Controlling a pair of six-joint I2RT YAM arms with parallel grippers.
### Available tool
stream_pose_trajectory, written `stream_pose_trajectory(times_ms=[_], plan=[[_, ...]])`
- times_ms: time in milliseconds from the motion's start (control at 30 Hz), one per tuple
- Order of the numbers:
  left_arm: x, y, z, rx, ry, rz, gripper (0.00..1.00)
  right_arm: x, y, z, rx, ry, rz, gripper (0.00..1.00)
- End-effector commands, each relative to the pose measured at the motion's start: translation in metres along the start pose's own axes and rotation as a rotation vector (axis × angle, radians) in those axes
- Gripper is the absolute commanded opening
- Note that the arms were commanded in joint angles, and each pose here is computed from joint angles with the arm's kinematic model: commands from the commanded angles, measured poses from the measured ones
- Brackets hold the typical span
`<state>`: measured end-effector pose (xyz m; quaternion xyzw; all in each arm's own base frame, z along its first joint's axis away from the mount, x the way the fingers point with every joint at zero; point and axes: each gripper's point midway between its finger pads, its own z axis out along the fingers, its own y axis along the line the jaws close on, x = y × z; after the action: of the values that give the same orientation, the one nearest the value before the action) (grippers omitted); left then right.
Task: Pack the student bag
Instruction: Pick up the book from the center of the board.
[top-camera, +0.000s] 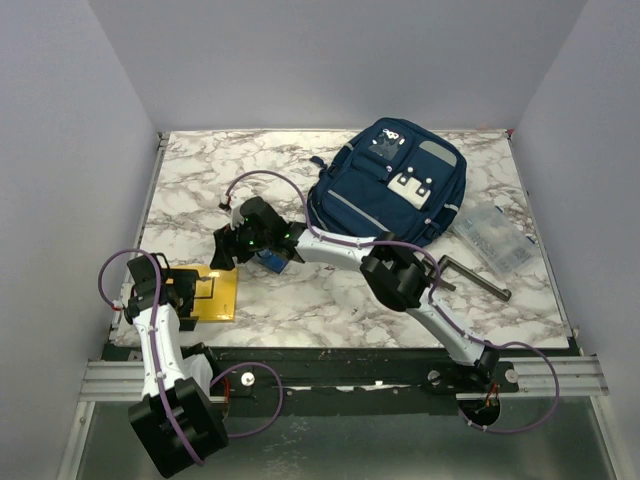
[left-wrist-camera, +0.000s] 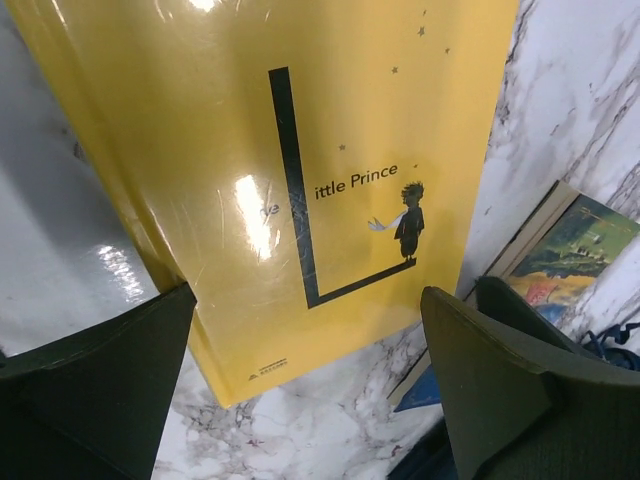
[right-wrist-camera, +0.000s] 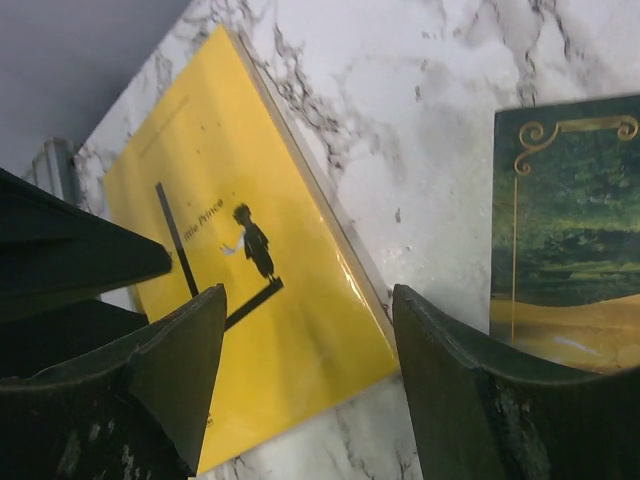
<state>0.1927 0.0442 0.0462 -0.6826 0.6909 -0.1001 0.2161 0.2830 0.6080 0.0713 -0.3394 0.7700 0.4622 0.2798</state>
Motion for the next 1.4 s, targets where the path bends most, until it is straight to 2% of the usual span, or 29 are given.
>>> stream_pose_trajectory(times_ms=[0,133,300,500,633,833,1000,1133,1300,1367], plan=[[0.01,0.001,0.015,0.008,0.068,-0.033,0.98,0.014,-0.003,0.013,-0.047,0.036,0.053,0.7],[0.017,0.006,0.024,-0.03,0.121,-0.017,0.98,0.039,-0.013,0.012,-0.021,0.09,0.095,0.62],[0.028,0.004,0.031,-0.059,0.227,0.069,0.96,0.06,-0.012,-0.01,0.011,0.13,0.143,0.45],[0.073,-0.005,0.029,-0.042,0.392,0.211,0.96,0.081,-0.009,-0.064,0.099,0.119,0.222,0.46],[0.104,-0.009,0.022,-0.03,0.468,0.297,0.96,0.092,-0.015,-0.094,0.181,0.119,0.213,0.5],[0.093,-0.021,0.015,0.033,0.388,0.417,0.96,0.087,-0.021,-0.126,0.276,0.127,0.105,0.6],[0.068,-0.026,0.001,0.042,0.25,0.509,0.98,0.079,-0.027,-0.134,0.338,0.125,0.084,0.63],[0.048,-0.028,-0.004,0.047,0.126,0.519,0.98,0.072,-0.034,-0.129,0.377,0.1,0.1,0.63],[0.048,-0.019,0.001,0.034,0.113,0.465,0.98,0.062,-0.035,-0.116,0.365,0.077,0.122,0.63],[0.058,-0.027,0.008,0.101,0.152,0.475,0.98,0.063,-0.038,-0.11,0.352,0.082,0.151,0.62]])
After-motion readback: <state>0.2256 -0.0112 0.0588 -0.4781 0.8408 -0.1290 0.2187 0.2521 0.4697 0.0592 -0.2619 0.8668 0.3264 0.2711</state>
